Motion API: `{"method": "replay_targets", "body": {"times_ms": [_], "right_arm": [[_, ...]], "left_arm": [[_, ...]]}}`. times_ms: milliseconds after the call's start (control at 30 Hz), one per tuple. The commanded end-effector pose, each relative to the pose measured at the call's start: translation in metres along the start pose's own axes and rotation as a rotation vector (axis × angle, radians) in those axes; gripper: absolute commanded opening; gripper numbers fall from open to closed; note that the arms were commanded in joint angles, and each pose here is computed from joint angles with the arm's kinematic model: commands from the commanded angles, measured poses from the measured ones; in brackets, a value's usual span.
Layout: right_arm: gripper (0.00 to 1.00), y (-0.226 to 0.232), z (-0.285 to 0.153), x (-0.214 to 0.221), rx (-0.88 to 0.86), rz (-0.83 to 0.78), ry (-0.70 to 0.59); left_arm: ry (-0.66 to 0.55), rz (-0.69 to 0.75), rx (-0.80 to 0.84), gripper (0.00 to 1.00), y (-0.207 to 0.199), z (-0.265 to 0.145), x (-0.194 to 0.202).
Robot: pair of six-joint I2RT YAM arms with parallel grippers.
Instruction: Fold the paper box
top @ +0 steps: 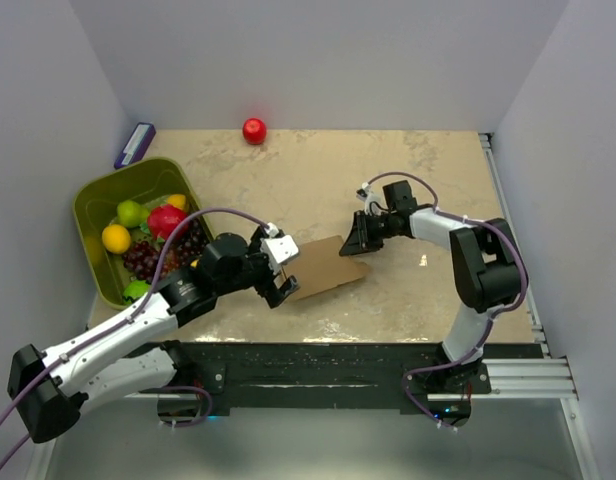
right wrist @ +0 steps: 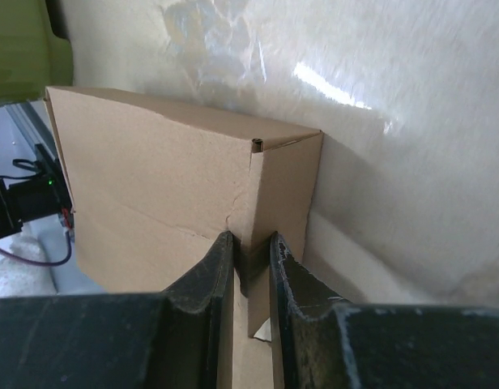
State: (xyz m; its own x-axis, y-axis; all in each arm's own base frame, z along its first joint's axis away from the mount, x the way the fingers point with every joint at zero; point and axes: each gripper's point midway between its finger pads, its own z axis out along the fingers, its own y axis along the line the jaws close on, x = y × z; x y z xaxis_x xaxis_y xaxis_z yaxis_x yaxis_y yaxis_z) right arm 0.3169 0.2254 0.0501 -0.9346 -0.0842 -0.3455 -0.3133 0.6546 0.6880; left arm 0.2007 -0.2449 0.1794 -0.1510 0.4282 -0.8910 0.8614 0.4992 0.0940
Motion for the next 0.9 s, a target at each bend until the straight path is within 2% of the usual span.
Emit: {"method": "replay_targets", "body": {"times_ms": [0, 100, 167, 200, 233, 300, 367, 600, 867], "right_arm": [[0.0, 0.027, -0.024, 0.015, -0.049, 0.04, 0.039], [0.0, 0.04, -0.036, 0.017, -0.062, 0.042, 0.038], [0.0, 0.043, -0.042, 0.017, -0.058, 0.043, 0.036], [0.0, 0.046, -0.047, 0.02, -0.055, 0.047, 0.045], [0.0, 0.049, -0.05, 0.021, -0.06, 0.043, 0.045], [0.0, 0.056, -0.058, 0.022, -0.059, 0.04, 0.048], [0.0, 0.062, -0.063, 0.022, -0.063, 0.033, 0.048], [0.0, 0.084, -0.078, 0.024, -0.123, 0.038, 0.056], [0.0, 0.096, -0.081, 0.026, -0.185, 0.042, 0.078]], "left_arm": [[-0.05, 0.122, 0.049, 0.98, -0.008, -0.015, -0.027], [-0.032, 0.231, 0.014, 0.97, -0.008, -0.023, -0.018], [-0.065, 0.277, -0.025, 0.98, -0.007, -0.032, -0.021], [-0.05, 0.295, -0.059, 0.98, -0.004, -0.032, -0.008], [-0.112, 0.342, -0.08, 0.98, -0.005, -0.04, -0.017], [-0.108, 0.391, -0.115, 1.0, -0.003, -0.043, -0.002], [-0.158, 0.448, -0.138, 1.0, -0.005, -0.054, -0.005], [-0.08, 0.586, -0.167, 1.0, -0.004, -0.059, 0.01], [-0.052, 0.765, -0.132, 1.0, -0.019, -0.043, 0.014]]}}
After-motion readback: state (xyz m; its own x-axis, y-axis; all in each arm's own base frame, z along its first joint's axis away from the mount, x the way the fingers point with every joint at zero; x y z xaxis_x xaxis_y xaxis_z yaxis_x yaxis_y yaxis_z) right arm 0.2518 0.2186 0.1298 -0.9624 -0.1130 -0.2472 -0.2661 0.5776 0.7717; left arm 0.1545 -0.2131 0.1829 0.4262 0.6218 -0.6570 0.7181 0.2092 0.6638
